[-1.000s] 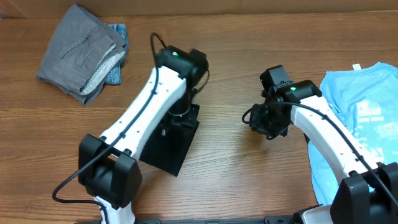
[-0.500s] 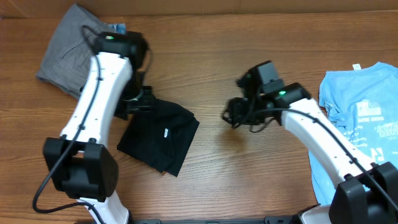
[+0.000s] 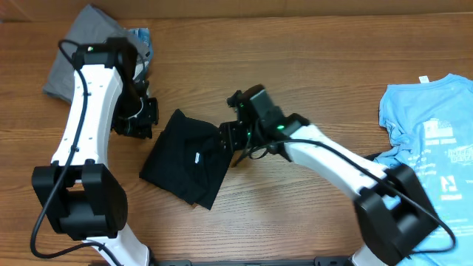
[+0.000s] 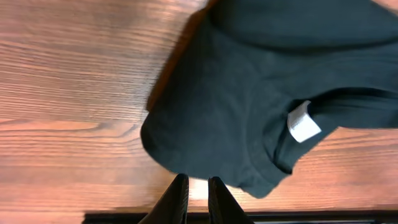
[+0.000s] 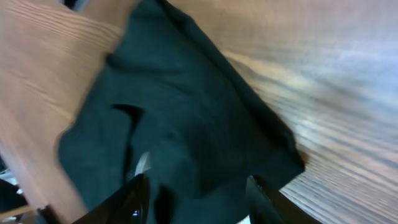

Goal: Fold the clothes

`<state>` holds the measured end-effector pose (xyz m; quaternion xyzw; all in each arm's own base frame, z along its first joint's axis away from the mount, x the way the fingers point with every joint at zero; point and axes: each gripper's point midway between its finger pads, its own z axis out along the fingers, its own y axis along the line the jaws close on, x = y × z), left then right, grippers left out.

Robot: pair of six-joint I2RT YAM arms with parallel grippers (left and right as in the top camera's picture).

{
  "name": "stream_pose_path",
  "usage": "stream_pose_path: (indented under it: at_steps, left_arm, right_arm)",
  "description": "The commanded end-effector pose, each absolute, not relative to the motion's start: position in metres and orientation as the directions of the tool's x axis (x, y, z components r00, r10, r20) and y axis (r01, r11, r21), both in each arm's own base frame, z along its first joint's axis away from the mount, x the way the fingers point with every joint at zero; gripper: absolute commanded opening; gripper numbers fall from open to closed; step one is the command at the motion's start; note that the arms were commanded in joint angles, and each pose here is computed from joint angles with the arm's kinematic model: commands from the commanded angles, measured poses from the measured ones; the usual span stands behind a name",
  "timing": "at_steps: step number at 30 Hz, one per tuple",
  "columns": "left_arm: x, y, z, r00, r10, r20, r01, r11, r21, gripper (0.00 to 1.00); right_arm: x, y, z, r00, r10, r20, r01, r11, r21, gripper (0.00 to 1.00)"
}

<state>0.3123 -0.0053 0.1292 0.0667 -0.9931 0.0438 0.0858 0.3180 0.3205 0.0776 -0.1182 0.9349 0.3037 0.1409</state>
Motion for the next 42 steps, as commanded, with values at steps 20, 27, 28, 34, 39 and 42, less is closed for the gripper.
stream_pose_path:
  at_steps: [20, 27, 28, 34, 39, 42]
  left_arm:
    - [0.238, 0.007, 0.012, -0.924, -0.189, 0.332, -0.227, 0.971, -0.080, 0.21]
    - [0.261, -0.027, 0.045, -0.948, -0.096, 0.303, -0.198, 0.925, -0.325, 0.54]
    - [0.266, -0.030, 0.052, -0.953, -0.084, 0.290, -0.188, 0.917, -0.351, 0.54]
    - [0.306, -0.040, 0.093, -0.988, -0.036, 0.153, -0.102, 0.887, -0.451, 0.62]
    - [0.333, -0.022, 0.087, -0.998, -0.042, 0.038, -0.053, 0.925, -0.376, 0.90]
    - [0.340, -0.013, 0.080, -0.999, -0.040, 0.016, -0.043, 0.945, -0.325, 1.00]
  right_arm:
    - [0.330, 0.238, 0.040, -0.977, -0.012, -0.214, -0.084, 0.939, 0.333, 0.36]
    - [0.301, 0.271, 0.106, -0.965, -0.156, -0.211, -0.251, 0.789, 0.561, 0.41]
    - [0.292, 0.281, 0.118, -0.960, -0.179, -0.215, -0.275, 0.747, 0.606, 0.36]
    - [0.249, 0.330, 0.117, -0.956, -0.236, -0.172, -0.291, 0.711, 0.641, 0.27]
    - [0.234, 0.355, 0.058, -0.982, -0.183, -0.043, -0.173, 0.788, 0.591, 0.23]
    - [0.224, 0.353, 0.019, -0.989, -0.083, 0.122, -0.004, 0.841, 0.541, 0.15]
